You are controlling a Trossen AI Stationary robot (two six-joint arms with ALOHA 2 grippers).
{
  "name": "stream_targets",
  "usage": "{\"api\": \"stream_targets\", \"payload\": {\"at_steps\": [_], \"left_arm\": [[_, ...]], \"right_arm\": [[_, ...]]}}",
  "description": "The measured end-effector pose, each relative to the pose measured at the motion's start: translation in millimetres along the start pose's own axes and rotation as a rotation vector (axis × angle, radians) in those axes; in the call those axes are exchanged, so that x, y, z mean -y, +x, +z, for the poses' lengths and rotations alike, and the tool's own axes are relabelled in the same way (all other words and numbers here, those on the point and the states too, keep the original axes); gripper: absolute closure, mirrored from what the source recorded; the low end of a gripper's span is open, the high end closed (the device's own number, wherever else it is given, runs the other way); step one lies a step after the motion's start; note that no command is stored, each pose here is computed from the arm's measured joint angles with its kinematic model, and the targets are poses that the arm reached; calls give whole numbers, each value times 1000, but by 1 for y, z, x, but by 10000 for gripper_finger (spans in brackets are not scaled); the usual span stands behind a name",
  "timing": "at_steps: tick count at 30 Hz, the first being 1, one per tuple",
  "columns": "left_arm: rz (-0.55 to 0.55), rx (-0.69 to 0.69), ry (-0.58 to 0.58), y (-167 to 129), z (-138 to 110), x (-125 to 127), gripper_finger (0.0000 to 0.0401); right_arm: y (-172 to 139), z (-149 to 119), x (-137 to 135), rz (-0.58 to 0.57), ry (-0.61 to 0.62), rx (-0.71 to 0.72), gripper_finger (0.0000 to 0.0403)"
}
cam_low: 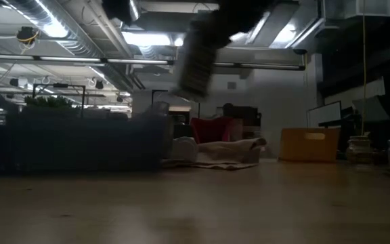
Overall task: Sort spices by type
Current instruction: Put the white seasoning bottle into the gray bin
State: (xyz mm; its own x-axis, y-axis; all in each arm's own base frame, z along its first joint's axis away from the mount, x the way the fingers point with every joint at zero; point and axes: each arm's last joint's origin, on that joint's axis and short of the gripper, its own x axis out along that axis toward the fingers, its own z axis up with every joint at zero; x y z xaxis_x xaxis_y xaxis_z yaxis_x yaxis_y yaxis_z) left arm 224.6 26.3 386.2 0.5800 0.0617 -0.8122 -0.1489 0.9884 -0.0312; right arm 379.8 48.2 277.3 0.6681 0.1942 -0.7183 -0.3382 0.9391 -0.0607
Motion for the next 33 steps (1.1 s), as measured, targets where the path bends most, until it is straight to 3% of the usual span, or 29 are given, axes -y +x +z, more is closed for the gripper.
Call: {"api": "stream_targets", "payload": {"at_steps": [8,17,25,33], "left_arm": [[17,81,-28,-28,-11,-1,233],[20,93,-5,-32,-13,-1,233],[74,81,-7,-28,-12,-3,233],[89,83,-10,-28,-11,-3,233]], "right_arm": [[-13,0,63,-149,81,133,200],[-7,-12,112,-236,138,205,200],[31,-35,135,-237,178,154,200],[60,-53,139,-227,199,74,200]]}}
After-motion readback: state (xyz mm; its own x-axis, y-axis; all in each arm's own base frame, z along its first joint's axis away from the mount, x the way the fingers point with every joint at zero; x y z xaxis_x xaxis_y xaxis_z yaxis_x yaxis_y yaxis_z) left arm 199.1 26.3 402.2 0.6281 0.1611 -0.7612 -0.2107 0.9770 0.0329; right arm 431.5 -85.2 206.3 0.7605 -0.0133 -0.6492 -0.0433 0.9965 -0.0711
